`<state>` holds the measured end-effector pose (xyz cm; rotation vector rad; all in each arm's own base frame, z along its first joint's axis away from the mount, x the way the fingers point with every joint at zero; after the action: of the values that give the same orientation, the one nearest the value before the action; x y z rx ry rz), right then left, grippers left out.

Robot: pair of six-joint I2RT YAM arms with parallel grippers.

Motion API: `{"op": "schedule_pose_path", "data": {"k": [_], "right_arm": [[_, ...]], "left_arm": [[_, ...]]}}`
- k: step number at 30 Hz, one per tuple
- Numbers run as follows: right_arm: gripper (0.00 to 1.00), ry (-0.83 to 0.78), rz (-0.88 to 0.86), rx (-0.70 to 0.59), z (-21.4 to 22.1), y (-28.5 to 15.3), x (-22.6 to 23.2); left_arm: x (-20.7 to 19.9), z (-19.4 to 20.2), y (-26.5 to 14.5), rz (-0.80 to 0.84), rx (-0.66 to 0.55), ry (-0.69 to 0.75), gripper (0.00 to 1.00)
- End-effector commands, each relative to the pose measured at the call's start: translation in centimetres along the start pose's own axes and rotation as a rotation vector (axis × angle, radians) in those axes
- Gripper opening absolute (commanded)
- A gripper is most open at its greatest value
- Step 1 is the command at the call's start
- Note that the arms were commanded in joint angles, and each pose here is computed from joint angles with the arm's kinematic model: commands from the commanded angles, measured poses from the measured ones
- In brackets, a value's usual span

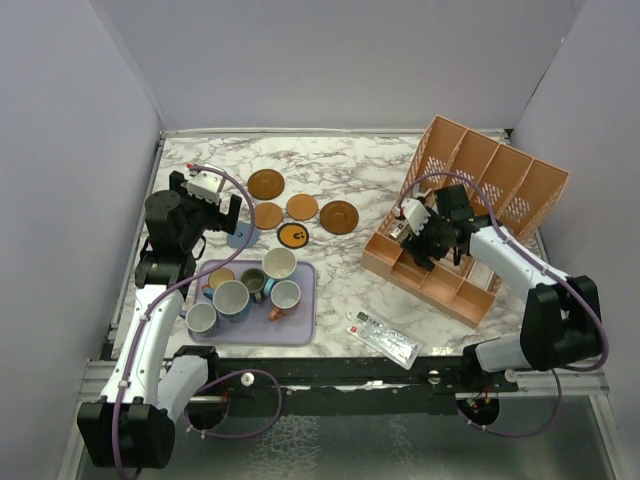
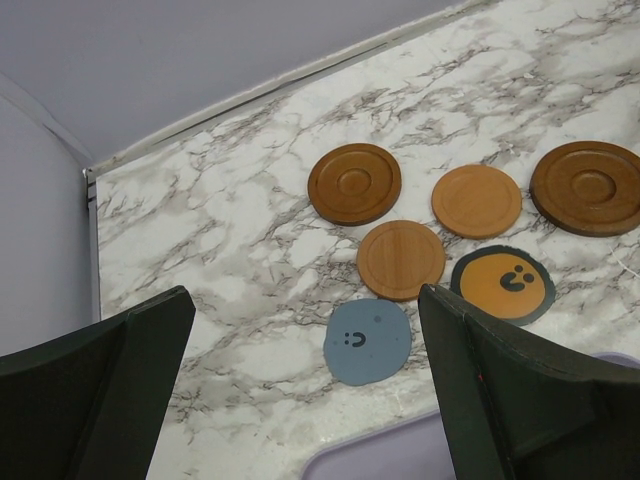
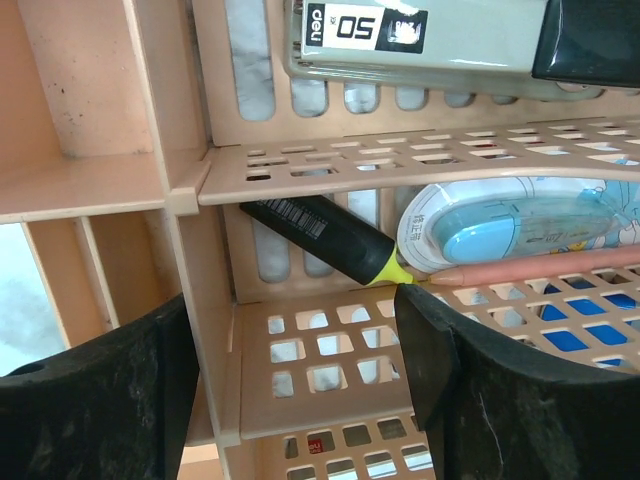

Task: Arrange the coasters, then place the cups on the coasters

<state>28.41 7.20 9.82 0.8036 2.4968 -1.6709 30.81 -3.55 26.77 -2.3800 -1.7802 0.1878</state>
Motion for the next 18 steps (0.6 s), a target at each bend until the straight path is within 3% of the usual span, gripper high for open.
{"op": "schedule_pose_path", "data": {"k": [1, 18], "right_arm": [[0.72, -0.017, 0.202, -0.028, -1.1, -0.1, -7.5], [0.7, -0.031, 0.234, 0.009, -2.7, 3.1, -13.2]], "left_arm": [[0.0, 0.0, -0.1, 0.012, -0.015, 0.024, 0.99], [0.9, 2.5, 0.9, -0.021, 0.073, 0.051, 0.99]]}}
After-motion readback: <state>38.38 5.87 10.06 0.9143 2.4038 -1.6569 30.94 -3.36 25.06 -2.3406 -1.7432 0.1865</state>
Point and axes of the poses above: each gripper's point midway between its finger pads, its own y axis out along the fingers, its own x axis along the line the jaws close on, z = x × y, the point moved 3 cm from there along -y, back along the fingers, and after that the axes turned 12 degrees about -y, right-handed, at the moved point
